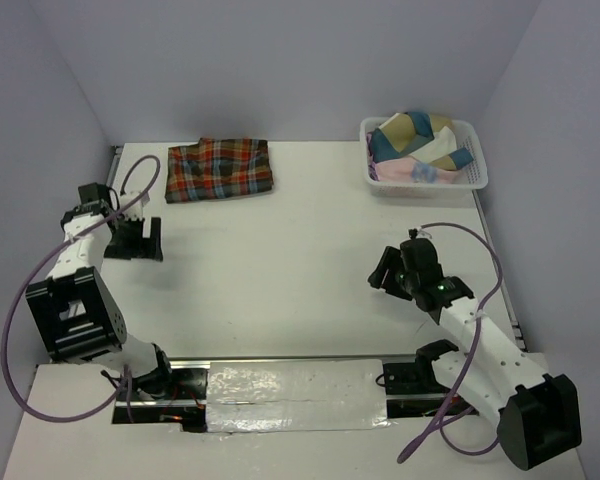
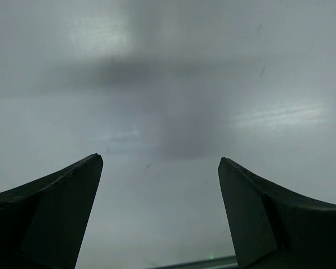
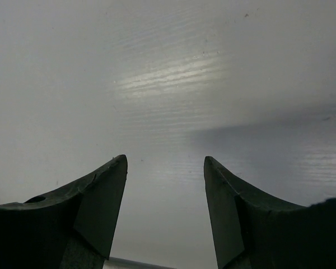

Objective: Fold and stack the long sleeve shirts
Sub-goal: Neatly place the folded shirt to the corner

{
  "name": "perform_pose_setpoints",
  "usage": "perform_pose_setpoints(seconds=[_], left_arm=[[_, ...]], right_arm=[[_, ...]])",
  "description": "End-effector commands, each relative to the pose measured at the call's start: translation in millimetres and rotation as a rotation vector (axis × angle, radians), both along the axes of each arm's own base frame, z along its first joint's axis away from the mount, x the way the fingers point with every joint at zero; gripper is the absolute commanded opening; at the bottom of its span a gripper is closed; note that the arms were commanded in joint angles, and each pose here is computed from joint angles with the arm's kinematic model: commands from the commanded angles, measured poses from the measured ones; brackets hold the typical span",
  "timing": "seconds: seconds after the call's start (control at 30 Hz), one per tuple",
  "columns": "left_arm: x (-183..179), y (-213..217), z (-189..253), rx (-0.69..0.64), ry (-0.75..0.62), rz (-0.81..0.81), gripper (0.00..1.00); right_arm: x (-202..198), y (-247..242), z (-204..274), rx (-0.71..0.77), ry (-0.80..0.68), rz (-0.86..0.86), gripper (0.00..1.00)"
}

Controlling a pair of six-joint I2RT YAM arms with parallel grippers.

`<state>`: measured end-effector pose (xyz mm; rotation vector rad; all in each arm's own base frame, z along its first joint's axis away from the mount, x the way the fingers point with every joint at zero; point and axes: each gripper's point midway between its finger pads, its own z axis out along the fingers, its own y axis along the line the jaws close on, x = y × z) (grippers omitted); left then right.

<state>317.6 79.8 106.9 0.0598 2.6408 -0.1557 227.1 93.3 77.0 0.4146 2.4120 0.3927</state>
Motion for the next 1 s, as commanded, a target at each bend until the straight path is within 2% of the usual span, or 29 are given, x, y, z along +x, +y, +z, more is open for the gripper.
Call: perform_pose_setpoints(seconds=[0.0,0.07,0.2,0.97], left_arm=[[-33.7,8.8,-5.5,0.097,-0.002,0.001,0.98],[-45.7,20.0,-15.4,0.169,0.019,0.017,0.98],[-73.4,20.7,-44.5,0.193,0.097,0.030,0.95],[-78.5,22.3,-45.9,0.219,0.086,0.029,0.94]], right_arm=[[13.6,9.5,20.5,0.102,-0.131,-0.024,0.65],[10.9,7.1,17.7,0.104,-0.131,-0.040,0.65],[7.9,3.5,15.4,0.091,-0.143,-0.041,0.65],[6.2,-1.1,24.2,0.076,-0.232,-0.021,0.62]])
